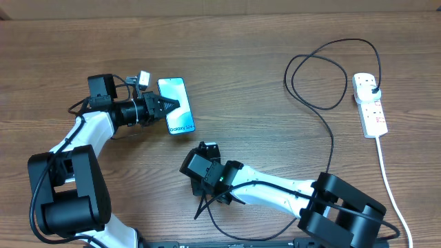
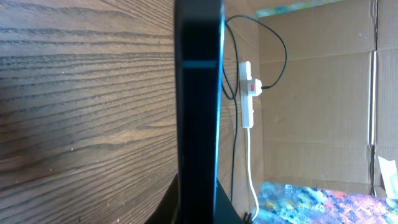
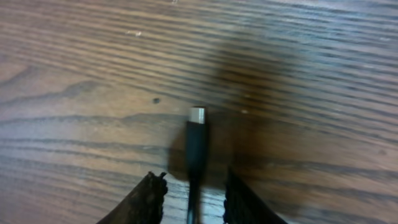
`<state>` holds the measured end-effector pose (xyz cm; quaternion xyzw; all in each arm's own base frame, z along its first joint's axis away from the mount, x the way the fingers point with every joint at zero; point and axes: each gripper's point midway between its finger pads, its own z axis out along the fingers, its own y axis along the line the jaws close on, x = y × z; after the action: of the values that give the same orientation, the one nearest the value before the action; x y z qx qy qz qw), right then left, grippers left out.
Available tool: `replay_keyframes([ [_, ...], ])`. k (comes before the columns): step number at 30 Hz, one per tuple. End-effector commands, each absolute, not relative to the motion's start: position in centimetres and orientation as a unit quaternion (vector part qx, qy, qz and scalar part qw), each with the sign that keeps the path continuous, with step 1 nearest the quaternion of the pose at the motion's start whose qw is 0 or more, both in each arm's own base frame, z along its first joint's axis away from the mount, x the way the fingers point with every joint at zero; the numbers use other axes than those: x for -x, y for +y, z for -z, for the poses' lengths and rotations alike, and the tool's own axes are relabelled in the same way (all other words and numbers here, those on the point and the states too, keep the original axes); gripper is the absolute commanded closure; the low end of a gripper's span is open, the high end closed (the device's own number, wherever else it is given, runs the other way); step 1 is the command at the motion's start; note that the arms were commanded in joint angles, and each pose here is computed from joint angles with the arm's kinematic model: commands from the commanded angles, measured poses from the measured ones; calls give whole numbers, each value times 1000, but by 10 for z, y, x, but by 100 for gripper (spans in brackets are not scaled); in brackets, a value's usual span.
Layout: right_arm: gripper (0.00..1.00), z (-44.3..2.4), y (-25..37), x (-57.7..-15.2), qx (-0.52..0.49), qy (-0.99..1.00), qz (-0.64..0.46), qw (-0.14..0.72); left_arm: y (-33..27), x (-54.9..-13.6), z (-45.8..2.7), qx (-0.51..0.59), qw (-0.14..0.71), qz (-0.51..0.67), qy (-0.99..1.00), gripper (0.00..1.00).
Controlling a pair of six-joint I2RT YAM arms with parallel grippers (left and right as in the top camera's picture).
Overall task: Plug charger to phone and switch on socket
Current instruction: 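Close the right gripper on the black cable just below the USB-C plug, then lift the plug upright and carry it under the phone's bottom edge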
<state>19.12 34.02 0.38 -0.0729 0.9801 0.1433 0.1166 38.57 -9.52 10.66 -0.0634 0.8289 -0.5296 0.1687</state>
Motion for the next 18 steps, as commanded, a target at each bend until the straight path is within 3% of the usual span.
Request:
replay_keyframes([
  [1,68,3,338,-189,69,982,-134,112,-96,-384,-106,53,170,538,824,96],
  [8,79,4,337,-189,68,983,-131,110,-95,-384,-105,54,171,536,825,96],
  [12,95,4,337,-189,68,983,-131,110,-95,-384,-105,54,171,536,825,96],
  [18,96,5,329,-195,56,985,-124,106,-95,-384,-105,54,171,536,825,96],
])
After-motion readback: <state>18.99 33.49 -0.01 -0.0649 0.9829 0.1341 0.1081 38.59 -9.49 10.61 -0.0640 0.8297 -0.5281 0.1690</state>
